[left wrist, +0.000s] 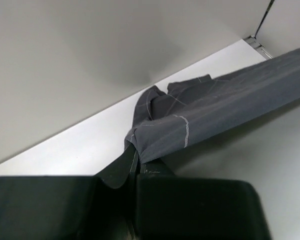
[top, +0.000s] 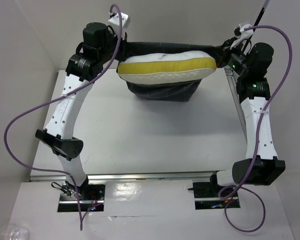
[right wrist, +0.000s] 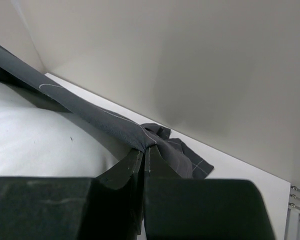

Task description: Put the pillow into the pillowcase

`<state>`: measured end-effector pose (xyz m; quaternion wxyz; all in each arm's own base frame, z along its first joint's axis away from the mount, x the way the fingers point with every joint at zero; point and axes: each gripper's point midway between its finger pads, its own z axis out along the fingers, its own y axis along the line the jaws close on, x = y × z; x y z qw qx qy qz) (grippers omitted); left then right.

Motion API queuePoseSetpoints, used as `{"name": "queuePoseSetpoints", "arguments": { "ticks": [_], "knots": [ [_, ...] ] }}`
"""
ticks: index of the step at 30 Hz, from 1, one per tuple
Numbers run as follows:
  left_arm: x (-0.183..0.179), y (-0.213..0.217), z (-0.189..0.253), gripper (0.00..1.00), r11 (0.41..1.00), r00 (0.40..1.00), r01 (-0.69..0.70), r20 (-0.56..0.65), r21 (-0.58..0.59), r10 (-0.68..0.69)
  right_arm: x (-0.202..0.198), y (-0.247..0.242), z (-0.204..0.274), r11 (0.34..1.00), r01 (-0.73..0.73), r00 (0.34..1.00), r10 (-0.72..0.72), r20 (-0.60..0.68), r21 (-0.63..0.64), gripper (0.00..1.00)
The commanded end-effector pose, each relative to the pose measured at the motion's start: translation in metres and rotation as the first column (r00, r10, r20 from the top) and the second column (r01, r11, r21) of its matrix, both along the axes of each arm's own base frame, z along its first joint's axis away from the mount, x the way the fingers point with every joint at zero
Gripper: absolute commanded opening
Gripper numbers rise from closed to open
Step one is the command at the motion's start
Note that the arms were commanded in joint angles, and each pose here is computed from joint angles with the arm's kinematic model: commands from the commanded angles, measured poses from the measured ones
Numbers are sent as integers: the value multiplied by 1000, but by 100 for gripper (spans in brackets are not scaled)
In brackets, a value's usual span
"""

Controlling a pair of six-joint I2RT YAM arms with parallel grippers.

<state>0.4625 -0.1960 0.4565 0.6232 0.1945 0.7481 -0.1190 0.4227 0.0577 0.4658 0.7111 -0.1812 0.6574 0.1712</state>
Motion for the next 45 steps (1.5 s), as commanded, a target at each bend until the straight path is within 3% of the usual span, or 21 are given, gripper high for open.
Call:
{"name": "queuePoseSetpoints", "arguments": {
  "ticks": [1, 5, 11, 17, 20, 22, 25, 26, 30, 36, 44, 45],
  "knots": [
    [-15, 52, 41, 0, 987, 987, -138, 74, -87, 145, -24, -31, 54, 990, 139, 963, -132, 236, -13, 0],
    [-31, 51, 51, 0, 987, 988, -108, 96, -123, 120, -54, -12, 71, 994, 91, 928, -63, 367, -61, 0],
    [-102, 42, 130, 0, 990, 939, -55, 329, -132, 96, -112, 6, 128, 989, 71, 832, 11, 554, -126, 0],
    [-150, 65, 173, 0, 975, 902, -33, 415, -218, 123, -159, -8, 181, 982, 184, 718, -99, 689, -50, 0],
    [-156, 66, 185, 0, 972, 885, -14, 449, -234, 121, -164, -9, 182, 984, 178, 724, -113, 680, -26, 0],
    [-145, 63, 171, 0, 976, 896, -35, 426, -213, 125, -149, -5, 162, 989, 144, 782, -86, 617, -45, 0],
    [-105, 58, 134, 0, 981, 931, -69, 342, -182, 129, -97, -14, 121, 990, 144, 877, -125, 463, -5, 0],
    [-86, 63, 113, 0, 980, 944, -105, 293, -170, 153, -62, -26, 91, 983, 182, 918, -179, 353, 25, 0],
    [-23, 61, 46, 0, 977, 976, -159, 128, -140, 177, 2, -27, 12, 987, 154, 979, -159, 125, 44, 0],
    [32, 55, -35, 0, 976, 980, -197, -43, -94, 194, 54, -34, -80, 979, 203, 972, -202, -122, -4, 0],
    [81, 48, -135, 0, 968, 938, -245, -265, -51, 223, 79, -37, -133, 976, 216, 956, -220, -193, -41, 0],
    [87, 50, -132, 0, 968, 940, -243, -261, -59, 220, 86, -38, -136, 974, 226, 952, -227, -207, -32, 0]
  ]
}}
